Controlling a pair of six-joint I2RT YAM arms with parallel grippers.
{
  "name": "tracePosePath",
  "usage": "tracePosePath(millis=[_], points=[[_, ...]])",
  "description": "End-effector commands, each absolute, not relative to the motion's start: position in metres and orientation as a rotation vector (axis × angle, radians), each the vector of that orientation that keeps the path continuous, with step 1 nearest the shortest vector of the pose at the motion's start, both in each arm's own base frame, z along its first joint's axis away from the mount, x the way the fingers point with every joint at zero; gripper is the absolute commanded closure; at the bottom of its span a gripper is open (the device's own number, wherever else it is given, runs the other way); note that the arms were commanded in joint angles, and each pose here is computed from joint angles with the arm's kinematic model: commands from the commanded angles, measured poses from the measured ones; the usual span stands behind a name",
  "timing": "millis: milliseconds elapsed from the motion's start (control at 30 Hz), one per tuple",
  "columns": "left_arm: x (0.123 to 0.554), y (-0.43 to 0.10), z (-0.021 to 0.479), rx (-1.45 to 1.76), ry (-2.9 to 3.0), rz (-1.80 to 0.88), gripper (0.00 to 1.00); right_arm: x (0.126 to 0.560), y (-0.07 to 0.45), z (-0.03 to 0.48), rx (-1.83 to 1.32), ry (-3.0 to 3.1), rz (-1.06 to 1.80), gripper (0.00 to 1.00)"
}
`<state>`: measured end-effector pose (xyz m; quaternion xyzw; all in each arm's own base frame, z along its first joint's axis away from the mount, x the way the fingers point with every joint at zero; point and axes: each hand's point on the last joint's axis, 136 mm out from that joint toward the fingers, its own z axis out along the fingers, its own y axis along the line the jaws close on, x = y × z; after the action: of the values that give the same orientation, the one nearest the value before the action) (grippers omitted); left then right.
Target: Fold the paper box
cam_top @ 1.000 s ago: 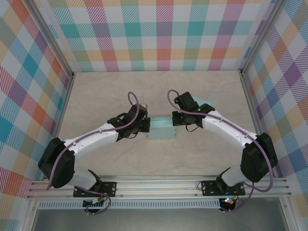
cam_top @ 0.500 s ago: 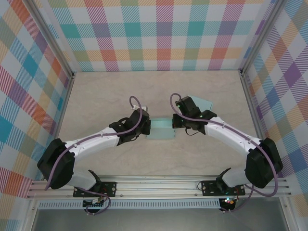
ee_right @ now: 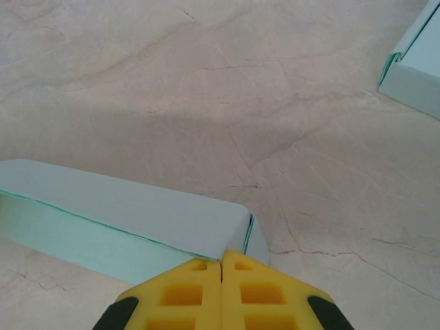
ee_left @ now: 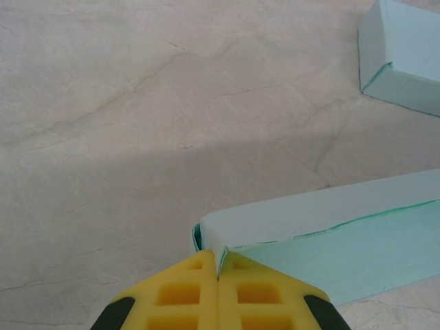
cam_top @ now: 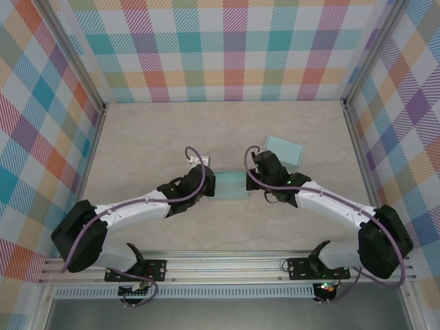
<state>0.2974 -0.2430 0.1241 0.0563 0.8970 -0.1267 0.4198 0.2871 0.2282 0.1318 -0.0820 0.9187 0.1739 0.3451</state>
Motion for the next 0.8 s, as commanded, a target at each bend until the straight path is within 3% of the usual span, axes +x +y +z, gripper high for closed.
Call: tracePosePath(millis=[0, 100, 200, 567, 667, 767], points=[[0.271, -0.257, 0.1, 0.239, 2.322, -0.395, 1.0, 0.258, 0.237, 0.099, -0.318, 2.467, 0.462, 1.0], [0.269, -0.256, 0.099, 0.215, 2.306, -0.42, 1.0, 0.255, 0.233, 0.092, -0.329, 2.45, 0.416, 1.0], [0.267, -0.254, 0.103, 0.192, 2.282, -0.452, 0.91, 0.253, 0.228, 0.086, -0.329, 2.44, 0.376, 1.0], [0.261, -0.253, 0.127, 0.195, 2.206, -0.542, 0.31, 0.25, 0.227, 0.075, -0.36, 2.425, 0.289, 1.0], [0.26, -0.253, 0.132, 0.177, 2.198, -0.564, 0.04, 0.249, 0.23, 0.073, -0.37, 2.425, 0.282, 1.0], [0.261, -0.248, 0.14, 0.129, 2.191, -0.566, 0.0, 0.249, 0.23, 0.073, -0.373, 2.423, 0.268, 1.0]])
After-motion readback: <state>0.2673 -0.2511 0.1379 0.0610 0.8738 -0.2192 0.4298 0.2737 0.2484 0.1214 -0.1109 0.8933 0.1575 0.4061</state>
